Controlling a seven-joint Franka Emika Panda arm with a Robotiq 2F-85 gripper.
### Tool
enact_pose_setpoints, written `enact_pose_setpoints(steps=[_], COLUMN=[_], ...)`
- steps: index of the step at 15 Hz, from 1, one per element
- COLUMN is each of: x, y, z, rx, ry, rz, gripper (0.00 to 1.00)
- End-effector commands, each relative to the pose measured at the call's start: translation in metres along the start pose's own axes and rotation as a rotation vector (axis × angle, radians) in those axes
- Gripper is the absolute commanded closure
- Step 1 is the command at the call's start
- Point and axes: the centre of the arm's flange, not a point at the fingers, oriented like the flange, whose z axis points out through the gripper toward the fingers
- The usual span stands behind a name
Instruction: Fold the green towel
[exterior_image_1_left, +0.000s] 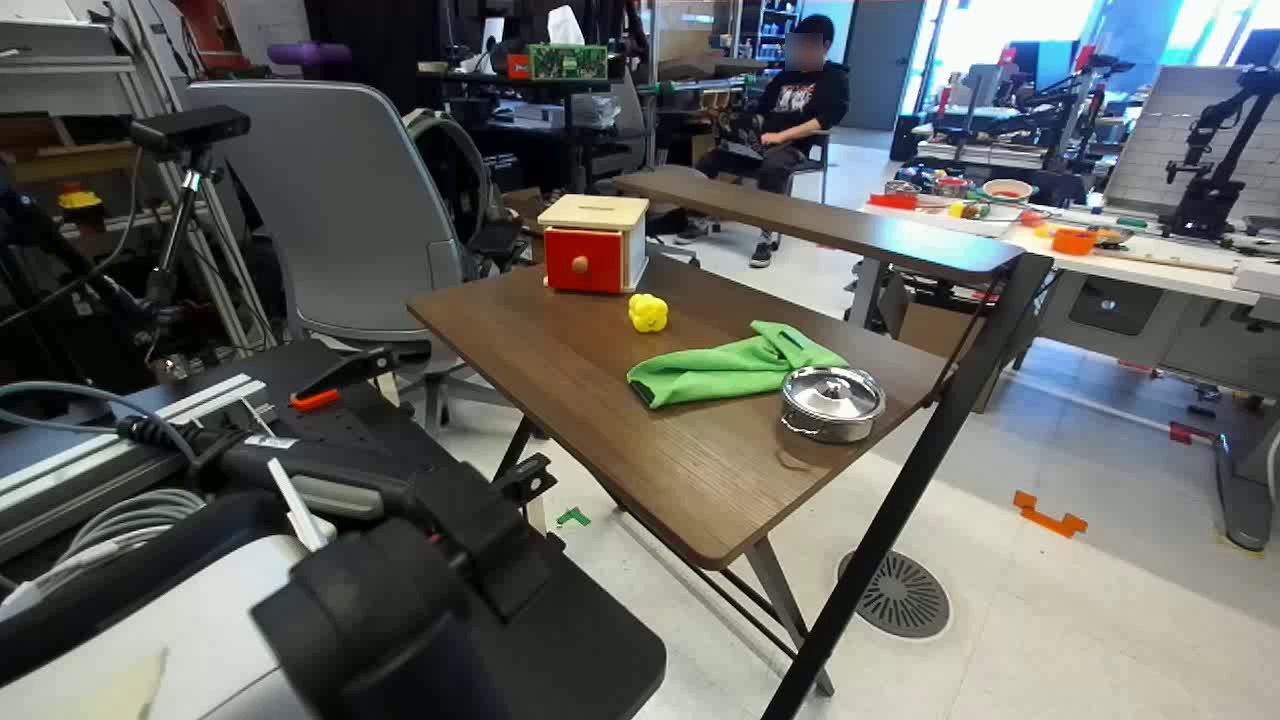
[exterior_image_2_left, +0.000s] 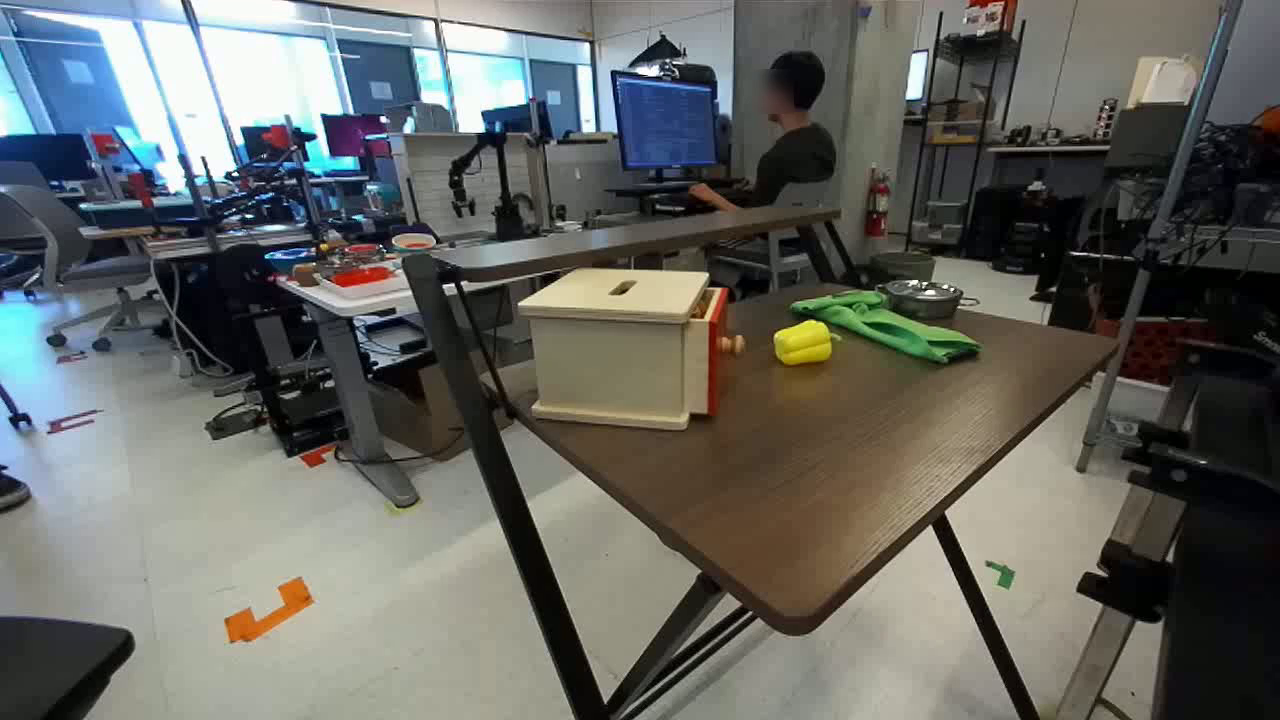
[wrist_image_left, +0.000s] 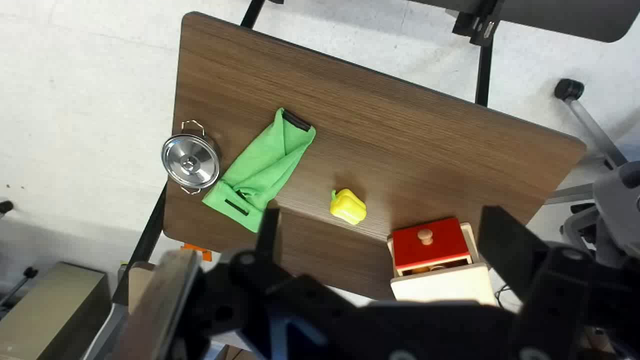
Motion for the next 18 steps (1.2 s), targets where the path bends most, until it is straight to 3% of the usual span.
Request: enact_pose_setpoints(steps=[1, 15, 18], x=[0.000, 0.000, 0.011], y=[0.000, 0.000, 0.006], z=[0.000, -0.001, 0.016], rx=[0.000, 0.000, 0.005], ry=[0.001, 0.001, 0.014], rz=[0.000, 0.000, -0.098], gripper=[0.00, 0.00, 0.00])
